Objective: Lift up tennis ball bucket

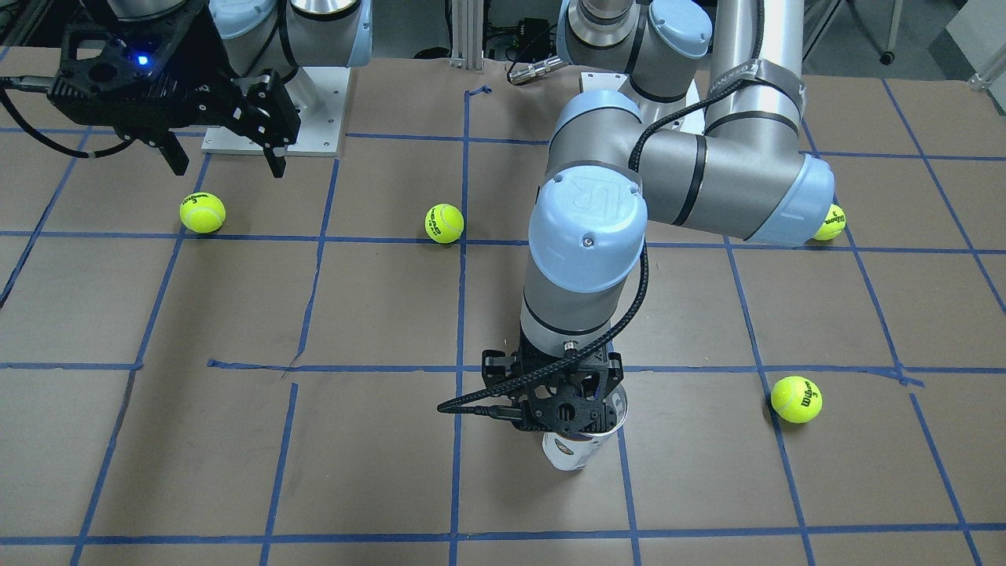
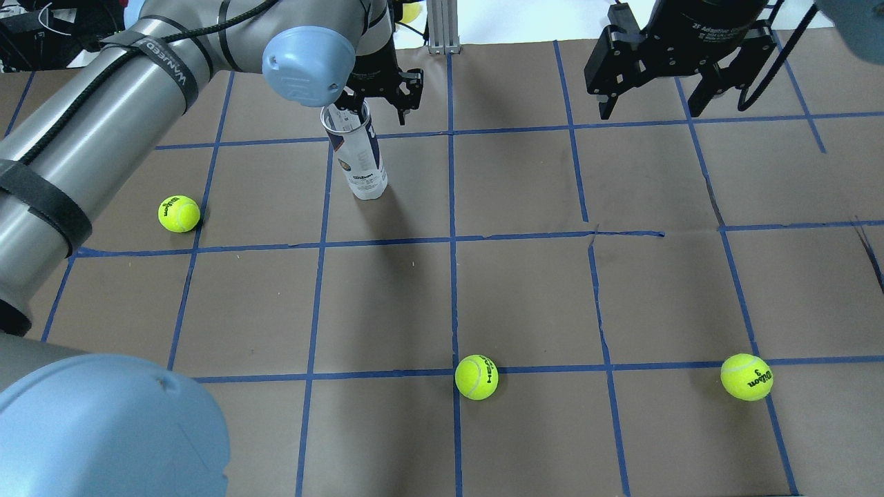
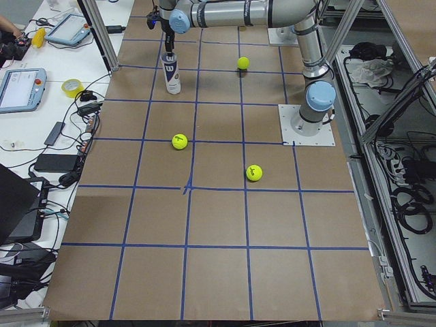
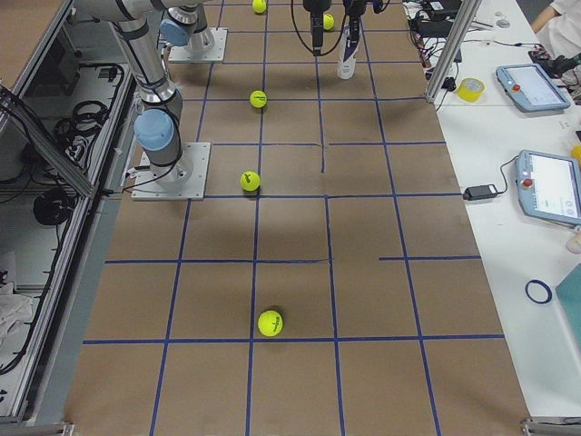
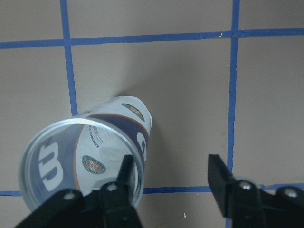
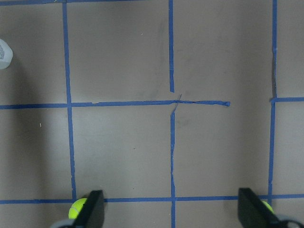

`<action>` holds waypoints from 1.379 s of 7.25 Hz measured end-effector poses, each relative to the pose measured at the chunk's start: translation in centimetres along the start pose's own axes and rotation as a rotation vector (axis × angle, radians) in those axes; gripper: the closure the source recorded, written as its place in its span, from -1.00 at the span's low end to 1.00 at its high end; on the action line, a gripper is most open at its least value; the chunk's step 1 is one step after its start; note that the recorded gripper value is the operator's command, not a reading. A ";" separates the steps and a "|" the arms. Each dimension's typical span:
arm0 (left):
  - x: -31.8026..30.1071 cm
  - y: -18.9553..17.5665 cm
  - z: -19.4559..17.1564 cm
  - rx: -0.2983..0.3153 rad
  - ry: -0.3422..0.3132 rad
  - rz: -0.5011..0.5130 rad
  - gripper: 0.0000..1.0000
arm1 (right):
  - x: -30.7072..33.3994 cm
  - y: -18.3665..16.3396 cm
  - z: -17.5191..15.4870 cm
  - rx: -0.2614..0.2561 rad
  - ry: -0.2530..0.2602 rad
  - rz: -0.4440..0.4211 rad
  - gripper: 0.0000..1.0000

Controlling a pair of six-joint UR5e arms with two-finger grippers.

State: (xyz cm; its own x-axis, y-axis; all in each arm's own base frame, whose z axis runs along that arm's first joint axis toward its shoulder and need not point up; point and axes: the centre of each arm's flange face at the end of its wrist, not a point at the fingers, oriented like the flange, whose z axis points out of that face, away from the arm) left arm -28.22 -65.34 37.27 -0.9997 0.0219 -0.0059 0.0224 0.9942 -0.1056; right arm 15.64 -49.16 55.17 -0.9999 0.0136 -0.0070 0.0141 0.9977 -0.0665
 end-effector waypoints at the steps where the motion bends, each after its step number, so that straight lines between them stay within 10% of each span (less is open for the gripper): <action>1: -0.1 0.0 -2.0 0.019 0.017 -0.003 -1.00 | 0.0 0.0 0.0 0.001 0.000 0.000 -1.00; 5: -9.9 0.4 -12.4 -0.023 0.002 -0.071 -1.00 | 0.0 0.1 0.0 0.000 -0.001 0.000 -1.00; 10: -19.0 8.5 -16.1 -0.060 -0.013 -0.121 -1.00 | 0.0 0.0 0.2 -0.003 0.001 0.000 -1.00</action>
State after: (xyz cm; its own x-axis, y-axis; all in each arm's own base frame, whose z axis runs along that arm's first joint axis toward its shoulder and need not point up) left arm -9.07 -55.58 52.53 -0.9949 -0.1000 -0.0099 -0.0994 0.9940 -0.0466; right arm 15.66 -49.14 55.01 -0.9999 0.0140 -0.0058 0.0143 0.9979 -0.0633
